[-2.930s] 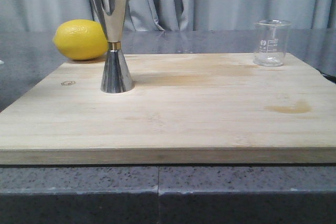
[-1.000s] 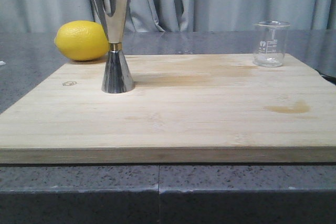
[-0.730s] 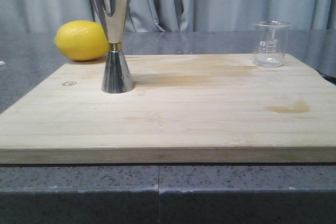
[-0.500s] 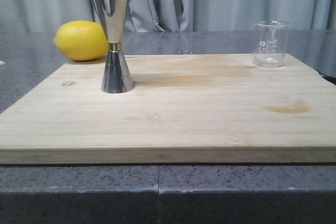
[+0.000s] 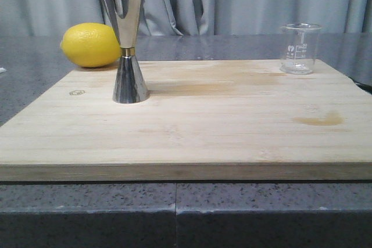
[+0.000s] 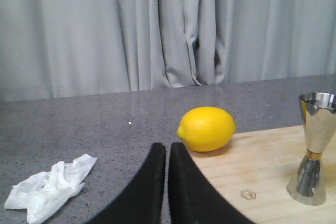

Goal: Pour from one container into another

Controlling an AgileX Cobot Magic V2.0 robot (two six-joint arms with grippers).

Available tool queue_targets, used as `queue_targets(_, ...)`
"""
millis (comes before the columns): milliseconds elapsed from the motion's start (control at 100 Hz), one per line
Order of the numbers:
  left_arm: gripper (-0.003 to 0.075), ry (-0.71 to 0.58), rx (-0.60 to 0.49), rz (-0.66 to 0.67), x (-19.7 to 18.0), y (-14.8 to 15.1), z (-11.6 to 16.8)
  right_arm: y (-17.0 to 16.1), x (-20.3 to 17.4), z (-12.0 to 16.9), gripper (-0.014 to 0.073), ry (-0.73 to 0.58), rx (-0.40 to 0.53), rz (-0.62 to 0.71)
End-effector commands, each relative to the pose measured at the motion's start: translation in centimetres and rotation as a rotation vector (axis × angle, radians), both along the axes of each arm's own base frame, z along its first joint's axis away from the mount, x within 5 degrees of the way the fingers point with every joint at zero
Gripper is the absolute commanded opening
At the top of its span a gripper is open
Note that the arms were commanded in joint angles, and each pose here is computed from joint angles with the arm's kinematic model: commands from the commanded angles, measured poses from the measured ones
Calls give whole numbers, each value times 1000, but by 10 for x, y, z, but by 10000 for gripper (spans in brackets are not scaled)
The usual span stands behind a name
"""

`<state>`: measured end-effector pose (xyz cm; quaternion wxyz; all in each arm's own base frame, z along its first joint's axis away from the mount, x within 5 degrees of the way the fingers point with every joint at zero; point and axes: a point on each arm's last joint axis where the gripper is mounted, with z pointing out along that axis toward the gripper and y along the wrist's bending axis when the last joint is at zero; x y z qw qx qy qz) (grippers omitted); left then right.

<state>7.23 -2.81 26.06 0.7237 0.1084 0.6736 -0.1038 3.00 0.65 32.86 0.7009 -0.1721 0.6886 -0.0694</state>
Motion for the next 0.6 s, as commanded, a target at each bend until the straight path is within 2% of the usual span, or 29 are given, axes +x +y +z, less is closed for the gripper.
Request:
queue_targets(0, -19, -1, -21, -31, 0, -3, 3, -1, -3, 1, -71, -86, -4, -15)
queue_targets(200, -19, 57, -18, -23, 2, -2, -18, -3, -16, -21, -71, -146, 4, -17)
queue_targets(330, -19, 86, -20, 6, 2, 1, -27, -2, -11, -29, -71, -102, 13, -14)
queue_targets(590, -19, 86, -20, -7, 2, 0, -28, -1, -10, -31, -72, -95, 22, -9)
